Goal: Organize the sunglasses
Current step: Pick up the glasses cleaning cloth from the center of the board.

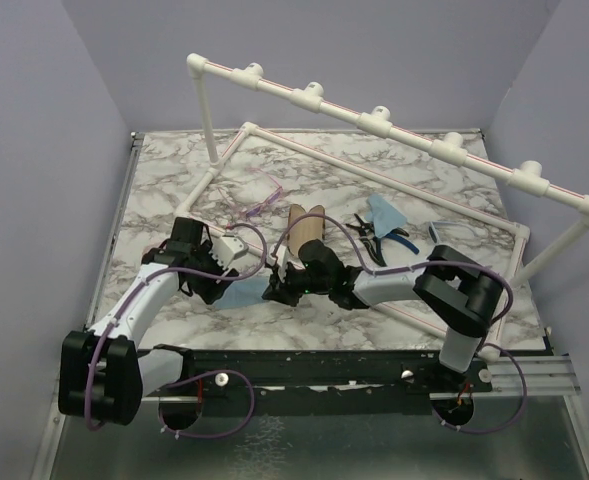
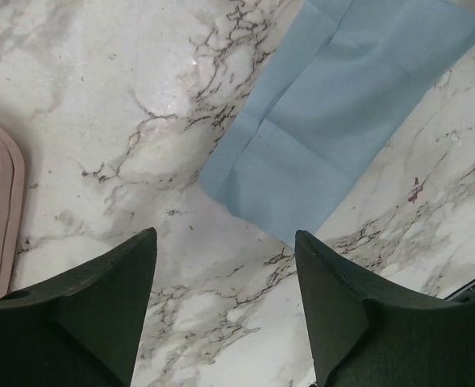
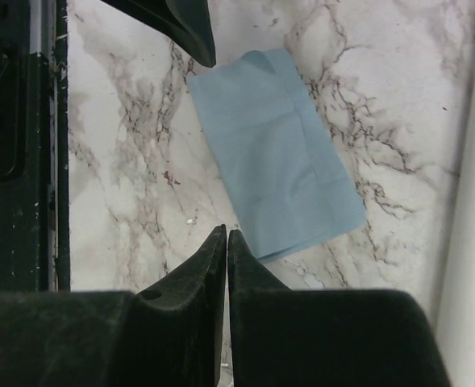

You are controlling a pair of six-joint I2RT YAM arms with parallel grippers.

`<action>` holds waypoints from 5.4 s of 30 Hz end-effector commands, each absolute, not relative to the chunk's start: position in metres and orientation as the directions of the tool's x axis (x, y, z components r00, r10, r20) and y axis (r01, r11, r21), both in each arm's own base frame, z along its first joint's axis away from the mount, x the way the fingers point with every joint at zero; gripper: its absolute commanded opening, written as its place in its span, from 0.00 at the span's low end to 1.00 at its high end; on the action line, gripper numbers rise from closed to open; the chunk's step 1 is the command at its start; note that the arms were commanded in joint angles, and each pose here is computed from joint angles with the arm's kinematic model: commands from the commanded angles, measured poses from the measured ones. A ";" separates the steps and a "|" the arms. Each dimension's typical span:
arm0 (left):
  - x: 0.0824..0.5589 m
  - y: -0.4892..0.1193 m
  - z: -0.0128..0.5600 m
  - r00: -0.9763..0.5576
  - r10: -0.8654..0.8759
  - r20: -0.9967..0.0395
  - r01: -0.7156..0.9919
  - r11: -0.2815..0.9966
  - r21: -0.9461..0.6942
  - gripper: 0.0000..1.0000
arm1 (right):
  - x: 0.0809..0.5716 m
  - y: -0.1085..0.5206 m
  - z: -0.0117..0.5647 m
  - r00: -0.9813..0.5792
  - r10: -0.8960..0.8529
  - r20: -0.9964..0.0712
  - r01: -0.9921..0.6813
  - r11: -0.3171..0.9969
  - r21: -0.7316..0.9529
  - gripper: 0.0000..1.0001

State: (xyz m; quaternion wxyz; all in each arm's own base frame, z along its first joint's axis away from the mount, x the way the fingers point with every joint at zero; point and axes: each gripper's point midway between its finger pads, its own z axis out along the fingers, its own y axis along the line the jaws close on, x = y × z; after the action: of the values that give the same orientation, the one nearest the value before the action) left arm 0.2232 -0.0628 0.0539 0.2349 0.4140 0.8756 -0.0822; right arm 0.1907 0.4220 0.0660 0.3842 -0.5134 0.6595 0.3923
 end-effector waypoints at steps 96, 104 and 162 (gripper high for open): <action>0.199 -0.067 0.058 -0.442 0.770 -0.460 0.867 0.499 0.001 0.79 | 0.190 0.421 -0.007 0.013 -0.638 -0.770 -1.000 -0.007 -0.011 0.12; 0.181 -0.067 0.064 -0.347 0.810 -0.474 0.925 0.379 -0.030 0.79 | 0.184 0.422 0.002 -0.131 -0.611 -0.781 -0.990 0.044 0.132 0.01; 0.221 -0.087 0.028 -0.295 0.883 -0.366 0.797 0.438 0.416 0.62 | 0.221 0.403 0.040 -0.707 -0.395 -0.587 -0.699 0.260 0.666 0.01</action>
State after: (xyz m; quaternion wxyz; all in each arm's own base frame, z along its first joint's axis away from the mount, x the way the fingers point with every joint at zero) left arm 0.2300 -0.1045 0.0301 0.3006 0.5373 0.7863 0.0516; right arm 0.2250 0.4094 0.0407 0.1625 -0.3460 0.7789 0.4971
